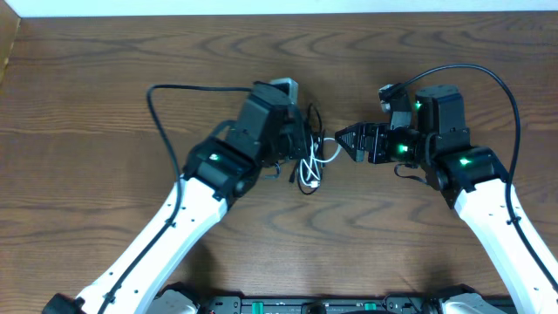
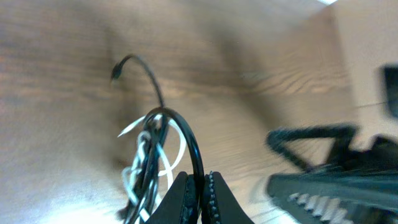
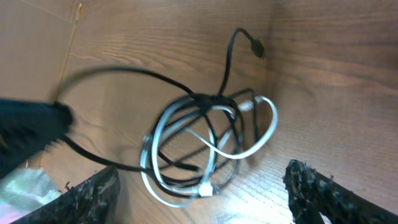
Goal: Untangle cables
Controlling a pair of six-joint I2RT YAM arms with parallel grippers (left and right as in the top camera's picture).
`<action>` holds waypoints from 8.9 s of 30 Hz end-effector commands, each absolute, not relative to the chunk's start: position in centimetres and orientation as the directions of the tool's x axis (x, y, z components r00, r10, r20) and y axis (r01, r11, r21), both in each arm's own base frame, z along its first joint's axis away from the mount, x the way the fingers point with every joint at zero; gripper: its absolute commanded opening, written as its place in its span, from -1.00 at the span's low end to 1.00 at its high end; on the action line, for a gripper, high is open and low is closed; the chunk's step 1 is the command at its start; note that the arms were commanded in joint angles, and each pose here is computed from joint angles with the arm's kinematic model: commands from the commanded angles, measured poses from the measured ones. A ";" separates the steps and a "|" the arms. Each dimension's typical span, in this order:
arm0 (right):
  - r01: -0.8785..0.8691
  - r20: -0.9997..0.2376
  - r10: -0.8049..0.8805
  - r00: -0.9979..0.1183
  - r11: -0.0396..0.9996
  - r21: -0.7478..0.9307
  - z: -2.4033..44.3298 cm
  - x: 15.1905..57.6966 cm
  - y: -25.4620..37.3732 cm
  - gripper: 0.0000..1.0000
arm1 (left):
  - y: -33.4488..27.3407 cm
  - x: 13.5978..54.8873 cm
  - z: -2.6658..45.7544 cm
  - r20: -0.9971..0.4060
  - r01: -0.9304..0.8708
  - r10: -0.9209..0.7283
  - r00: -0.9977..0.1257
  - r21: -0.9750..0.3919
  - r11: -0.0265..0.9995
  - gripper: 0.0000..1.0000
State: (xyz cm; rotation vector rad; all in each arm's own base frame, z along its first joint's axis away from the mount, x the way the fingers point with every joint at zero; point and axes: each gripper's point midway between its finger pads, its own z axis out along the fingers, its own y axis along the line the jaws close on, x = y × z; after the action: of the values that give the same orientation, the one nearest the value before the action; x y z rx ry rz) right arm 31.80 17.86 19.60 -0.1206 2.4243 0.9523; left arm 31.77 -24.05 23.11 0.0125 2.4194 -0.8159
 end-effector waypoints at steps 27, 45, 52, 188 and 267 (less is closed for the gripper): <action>-0.055 -0.239 0.215 -0.947 0.623 0.780 14.7 33.5 26.4 -0.49 | -24.4 31.5 27.4 -0.532 0.251 -0.216 -0.819 -0.671 0.698 -0.85; 0.206 -0.218 0.291 -0.932 0.917 0.342 7.1 32.2 13.9 -0.98 | -11.2 33.7 35.7 -0.646 0.159 -0.490 -0.585 -0.684 0.712 -0.85; -0.020 -0.227 0.122 -0.966 0.840 0.541 9.6 32.2 17.7 -0.98 | -11.2 32.7 31.4 -0.569 0.095 -0.419 -0.707 -0.664 0.741 -0.85; -0.207 -0.105 -0.182 -0.978 0.920 0.333 4.0 32.0 20.9 -0.38 | -21.5 31.3 10.7 -0.131 0.009 -0.065 -0.989 -0.498 0.867 -0.71; -0.469 -0.511 -0.082 -0.856 0.541 0.699 29.1 30.8 20.9 -0.98 | -30.1 30.6 16.5 -0.421 0.472 0.224 -0.879 -0.707 0.526 0.33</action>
State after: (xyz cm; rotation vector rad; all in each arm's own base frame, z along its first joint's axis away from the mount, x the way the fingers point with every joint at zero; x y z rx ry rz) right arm 31.25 20.68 27.96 -0.4371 2.3885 1.2166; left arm 31.58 -29.37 16.36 0.5264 2.5101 -1.2657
